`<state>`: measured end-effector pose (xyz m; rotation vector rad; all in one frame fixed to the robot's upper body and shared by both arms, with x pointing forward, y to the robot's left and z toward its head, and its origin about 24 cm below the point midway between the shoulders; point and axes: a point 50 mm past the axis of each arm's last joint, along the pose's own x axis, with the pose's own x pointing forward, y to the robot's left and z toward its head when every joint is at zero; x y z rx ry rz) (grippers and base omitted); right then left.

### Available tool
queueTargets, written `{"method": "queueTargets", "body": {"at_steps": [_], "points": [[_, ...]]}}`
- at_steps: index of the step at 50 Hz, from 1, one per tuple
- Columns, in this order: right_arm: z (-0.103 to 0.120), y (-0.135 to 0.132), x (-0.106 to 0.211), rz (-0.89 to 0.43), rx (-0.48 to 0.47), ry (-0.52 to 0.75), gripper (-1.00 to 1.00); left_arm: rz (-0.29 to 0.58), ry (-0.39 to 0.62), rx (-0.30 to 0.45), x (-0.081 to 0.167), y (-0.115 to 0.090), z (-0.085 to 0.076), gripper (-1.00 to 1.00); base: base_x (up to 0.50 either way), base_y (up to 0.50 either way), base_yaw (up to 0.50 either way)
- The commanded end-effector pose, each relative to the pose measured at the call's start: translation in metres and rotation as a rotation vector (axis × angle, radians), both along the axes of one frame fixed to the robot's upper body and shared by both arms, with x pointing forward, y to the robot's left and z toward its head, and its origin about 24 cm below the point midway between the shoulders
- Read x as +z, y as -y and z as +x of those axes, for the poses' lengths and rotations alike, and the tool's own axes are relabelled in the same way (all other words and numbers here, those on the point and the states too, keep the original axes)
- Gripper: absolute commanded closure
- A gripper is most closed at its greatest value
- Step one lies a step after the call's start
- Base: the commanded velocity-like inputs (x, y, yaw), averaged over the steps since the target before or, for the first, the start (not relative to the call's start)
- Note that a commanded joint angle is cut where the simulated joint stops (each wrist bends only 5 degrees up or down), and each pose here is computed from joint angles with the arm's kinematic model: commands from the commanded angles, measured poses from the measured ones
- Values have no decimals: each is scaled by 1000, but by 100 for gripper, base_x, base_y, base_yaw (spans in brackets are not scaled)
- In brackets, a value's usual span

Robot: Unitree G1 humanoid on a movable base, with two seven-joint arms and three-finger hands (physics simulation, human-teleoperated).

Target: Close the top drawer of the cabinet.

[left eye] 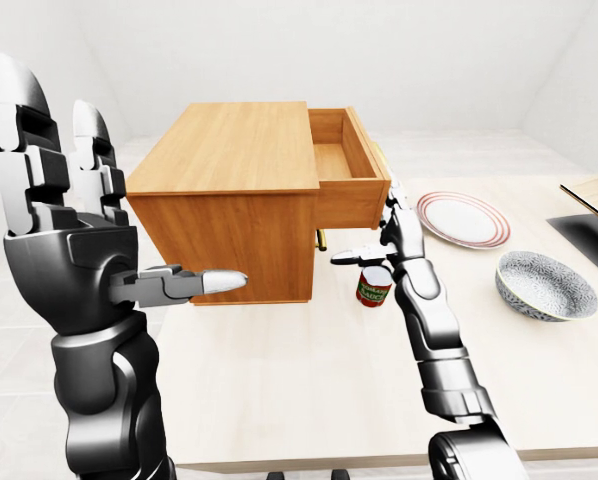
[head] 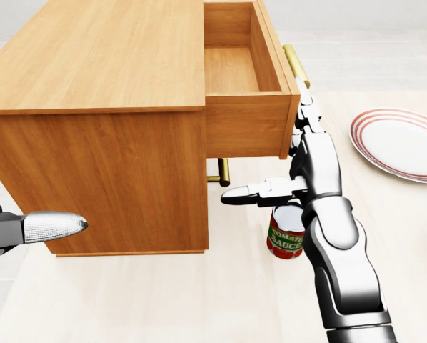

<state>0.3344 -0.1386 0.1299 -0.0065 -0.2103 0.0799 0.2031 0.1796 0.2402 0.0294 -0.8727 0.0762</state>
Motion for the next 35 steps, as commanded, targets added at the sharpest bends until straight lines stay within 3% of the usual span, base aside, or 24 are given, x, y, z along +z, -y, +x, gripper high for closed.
{"method": "queueTargets", "body": {"at_steps": [1,35], "points": [[2,-24,-17,-17,109,-74,-100,0,-2,-2,0,0,1,-100,0,0,0],[3,-43,-26,-26,160,-113,-100,-18,-1,-4,0,-2,1,-100,0,0,0]]}}
